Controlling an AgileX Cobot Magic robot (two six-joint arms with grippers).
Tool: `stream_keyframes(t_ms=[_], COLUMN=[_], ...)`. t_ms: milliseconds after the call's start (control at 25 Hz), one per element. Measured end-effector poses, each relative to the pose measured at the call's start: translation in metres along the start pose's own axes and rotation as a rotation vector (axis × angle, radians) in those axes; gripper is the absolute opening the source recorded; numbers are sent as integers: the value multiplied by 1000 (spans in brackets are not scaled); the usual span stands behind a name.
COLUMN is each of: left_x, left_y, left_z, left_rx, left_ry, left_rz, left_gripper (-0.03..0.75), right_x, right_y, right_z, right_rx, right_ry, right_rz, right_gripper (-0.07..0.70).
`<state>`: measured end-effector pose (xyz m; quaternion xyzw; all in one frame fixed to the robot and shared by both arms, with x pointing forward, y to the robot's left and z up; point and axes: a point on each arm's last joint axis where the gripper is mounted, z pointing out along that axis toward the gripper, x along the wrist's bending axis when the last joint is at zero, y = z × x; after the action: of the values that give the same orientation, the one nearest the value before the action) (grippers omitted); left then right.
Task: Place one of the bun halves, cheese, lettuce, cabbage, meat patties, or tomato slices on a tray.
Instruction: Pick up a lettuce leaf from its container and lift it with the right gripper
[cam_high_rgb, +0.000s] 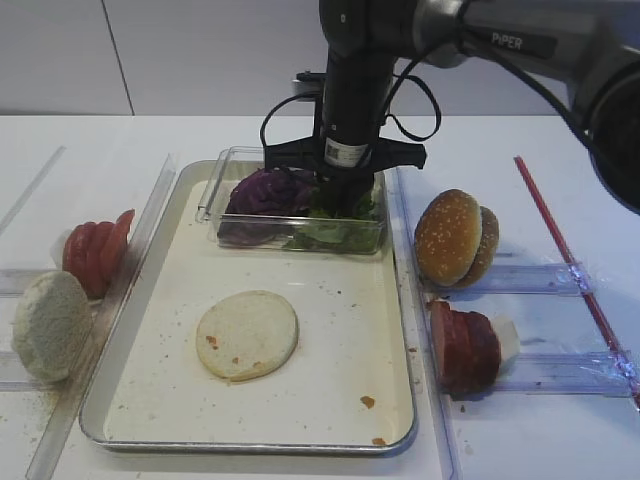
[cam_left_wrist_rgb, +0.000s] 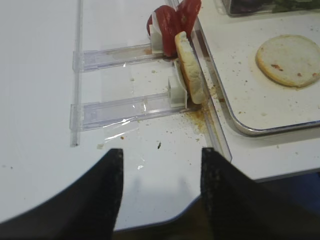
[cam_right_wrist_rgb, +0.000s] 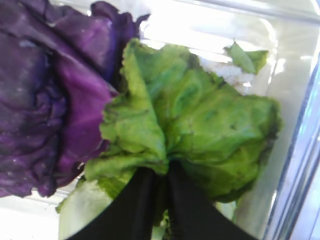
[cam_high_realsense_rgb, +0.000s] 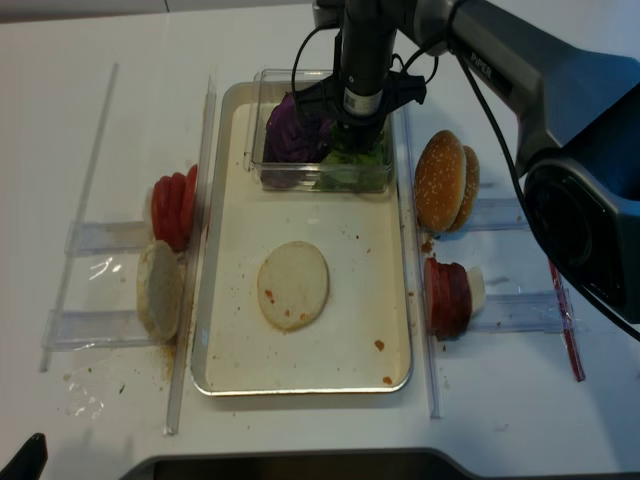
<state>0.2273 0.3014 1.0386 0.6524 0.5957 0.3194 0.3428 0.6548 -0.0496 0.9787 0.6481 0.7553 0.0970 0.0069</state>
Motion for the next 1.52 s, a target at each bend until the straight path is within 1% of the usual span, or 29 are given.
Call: stream_keyframes(t_ms=[120, 360, 480, 640, 840, 920, 1200, 1520], left_x=[0, 0, 0, 0, 0, 0, 0, 0], left_y=[0, 0, 0, 0, 0, 0, 0, 0], left_z=[0, 0, 0, 0, 0, 0, 0, 0], left_rx=[0, 0, 0, 0, 0, -2, -2, -2], left_ry=[0, 0, 0, 0, 0, 0, 0, 0], left_rz=[0, 0, 0, 0, 0, 0, 0, 0], left_gripper=[338, 338, 338, 338, 338, 338, 338, 338], right_x=[0, 2, 6, 9, 11, 11, 10, 12], right_y=[0, 4, 8, 8, 7, 7, 3, -3], right_z=[0, -7, -15, -17, -18, -25, -74, -105], right_rx=[-2, -27, -52, -46, -44, -55, -149, -195], right_ry=[1, 14, 40, 78, 91, 96, 117, 158], right_rz=[0, 0, 2, 9, -3, -6, -20, -25], right_gripper=[68, 63, 60, 58, 58, 58, 58, 58])
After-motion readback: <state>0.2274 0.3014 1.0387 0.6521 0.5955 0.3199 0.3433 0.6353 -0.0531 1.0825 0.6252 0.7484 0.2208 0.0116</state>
